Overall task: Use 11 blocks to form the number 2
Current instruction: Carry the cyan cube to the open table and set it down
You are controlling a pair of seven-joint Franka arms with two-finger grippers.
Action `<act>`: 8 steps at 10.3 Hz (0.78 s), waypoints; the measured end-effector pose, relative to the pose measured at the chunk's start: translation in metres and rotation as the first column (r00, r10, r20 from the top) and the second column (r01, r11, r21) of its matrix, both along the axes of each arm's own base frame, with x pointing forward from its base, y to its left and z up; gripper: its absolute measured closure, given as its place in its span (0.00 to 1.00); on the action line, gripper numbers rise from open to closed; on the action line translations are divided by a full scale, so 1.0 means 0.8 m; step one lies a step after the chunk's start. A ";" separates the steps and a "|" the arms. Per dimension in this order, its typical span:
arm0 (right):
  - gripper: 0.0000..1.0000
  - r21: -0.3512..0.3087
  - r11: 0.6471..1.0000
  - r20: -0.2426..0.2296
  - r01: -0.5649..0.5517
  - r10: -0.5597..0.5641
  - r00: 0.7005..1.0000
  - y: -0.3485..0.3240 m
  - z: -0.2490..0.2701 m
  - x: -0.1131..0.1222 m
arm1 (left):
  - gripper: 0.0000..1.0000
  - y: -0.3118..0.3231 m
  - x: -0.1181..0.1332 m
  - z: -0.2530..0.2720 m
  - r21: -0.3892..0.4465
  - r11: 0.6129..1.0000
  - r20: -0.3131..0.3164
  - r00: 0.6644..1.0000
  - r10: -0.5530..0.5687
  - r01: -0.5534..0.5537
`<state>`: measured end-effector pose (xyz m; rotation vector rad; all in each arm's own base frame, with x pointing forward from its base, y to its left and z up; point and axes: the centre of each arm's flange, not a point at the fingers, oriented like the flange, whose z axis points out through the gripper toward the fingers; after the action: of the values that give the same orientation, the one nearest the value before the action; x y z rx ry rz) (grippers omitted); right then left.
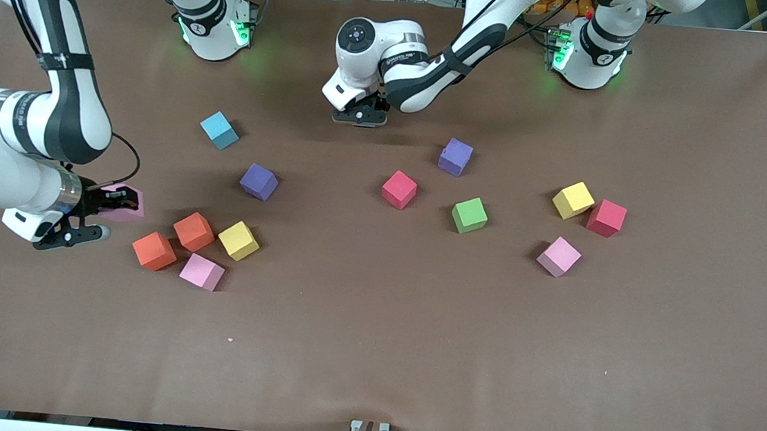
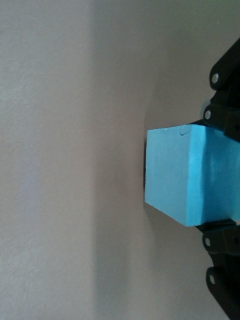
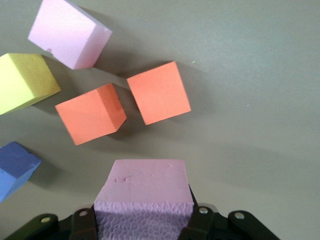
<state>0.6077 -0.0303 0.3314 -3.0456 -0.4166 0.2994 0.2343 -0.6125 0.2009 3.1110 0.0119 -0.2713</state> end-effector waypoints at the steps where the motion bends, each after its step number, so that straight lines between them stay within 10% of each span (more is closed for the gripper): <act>1: 0.43 0.002 1.000 0.005 0.002 -0.002 1.000 0.007 0.005 -0.007 | 0.39 -0.005 -0.009 0.001 -0.001 1.000 0.006 1.000 -0.016 0.016; 5: 0.43 0.000 1.000 0.015 -0.028 0.028 0.999 0.042 0.025 -0.061 | 0.39 -0.012 -0.031 -0.003 0.009 0.997 0.030 0.997 -0.071 0.071; 8: 0.43 0.010 0.998 0.011 -0.069 0.069 0.998 0.084 0.018 -0.099 | 0.02 -0.009 -0.029 -0.006 0.036 0.996 0.035 0.996 -0.082 0.081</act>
<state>0.5283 0.0366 0.3459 -3.0289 -0.5228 0.2834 0.2113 -0.6198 0.1960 3.1550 -0.1128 -0.2187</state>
